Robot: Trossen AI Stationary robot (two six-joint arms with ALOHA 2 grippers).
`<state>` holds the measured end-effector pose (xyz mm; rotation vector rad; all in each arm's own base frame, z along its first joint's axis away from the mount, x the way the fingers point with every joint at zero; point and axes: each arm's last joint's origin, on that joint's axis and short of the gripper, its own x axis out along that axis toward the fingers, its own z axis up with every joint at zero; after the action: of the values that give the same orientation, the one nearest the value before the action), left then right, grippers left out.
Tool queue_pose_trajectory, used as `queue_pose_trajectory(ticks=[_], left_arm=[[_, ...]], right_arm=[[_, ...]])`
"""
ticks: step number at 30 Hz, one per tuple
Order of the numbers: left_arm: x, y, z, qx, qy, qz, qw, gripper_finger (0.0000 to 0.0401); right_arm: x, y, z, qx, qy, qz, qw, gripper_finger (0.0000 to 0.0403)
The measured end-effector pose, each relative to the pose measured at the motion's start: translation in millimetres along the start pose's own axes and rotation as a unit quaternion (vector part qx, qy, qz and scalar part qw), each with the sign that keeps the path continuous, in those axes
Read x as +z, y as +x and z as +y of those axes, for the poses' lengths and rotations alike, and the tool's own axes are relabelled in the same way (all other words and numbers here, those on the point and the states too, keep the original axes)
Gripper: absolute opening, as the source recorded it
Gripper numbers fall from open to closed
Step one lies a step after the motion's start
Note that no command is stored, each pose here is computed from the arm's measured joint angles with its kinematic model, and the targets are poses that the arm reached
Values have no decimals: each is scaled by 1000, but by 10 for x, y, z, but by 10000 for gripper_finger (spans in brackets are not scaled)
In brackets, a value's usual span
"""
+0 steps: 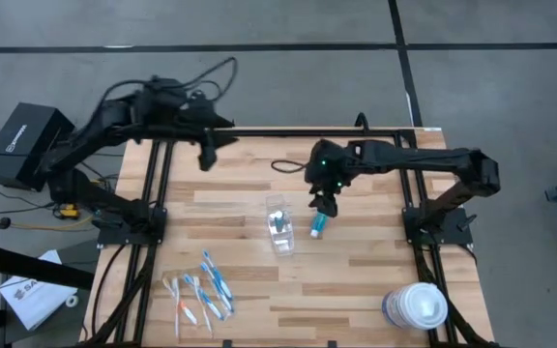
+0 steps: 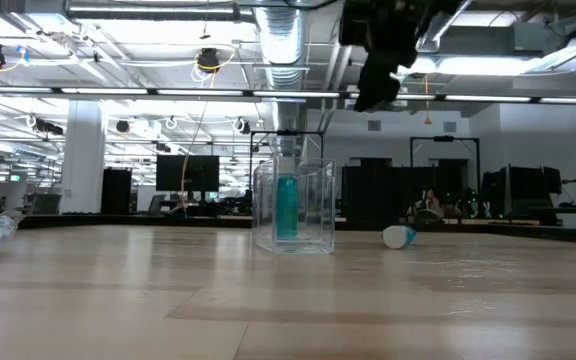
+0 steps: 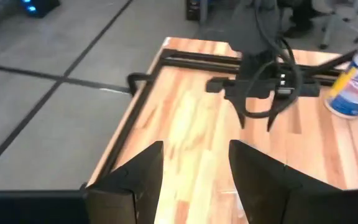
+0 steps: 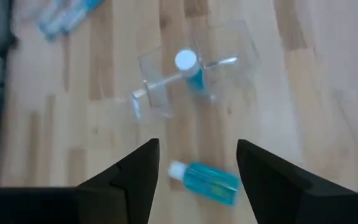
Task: Pick & Place toothbrushing station
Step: Put the blue mouthwash bottle into the transparent organizer
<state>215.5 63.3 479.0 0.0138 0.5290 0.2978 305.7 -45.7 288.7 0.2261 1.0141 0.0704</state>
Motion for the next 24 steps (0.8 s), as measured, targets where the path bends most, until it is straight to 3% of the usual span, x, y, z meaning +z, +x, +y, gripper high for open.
queue_pose_trajectory(ticks=[5, 9, 19, 24], left_arm=[[23, 363, -12, -10, 10, 27, 1000, 180], [-9, 667, -26, -12, 10, 63, 998, 186], [-75, 1104, -23, -12, 9, 106, 994, 185], [-94, 1193, -35, -23, 3, 114, 993, 185]], right_arm=[[-180, 180, 20, -20, -64, 116, 991, 196], [-314, 360, -12, -10, -105, 161, 981, 192], [-578, 554, -62, 12, -147, 200, 969, 188], [-530, 533, -49, 23, -127, 174, 976, 194]])
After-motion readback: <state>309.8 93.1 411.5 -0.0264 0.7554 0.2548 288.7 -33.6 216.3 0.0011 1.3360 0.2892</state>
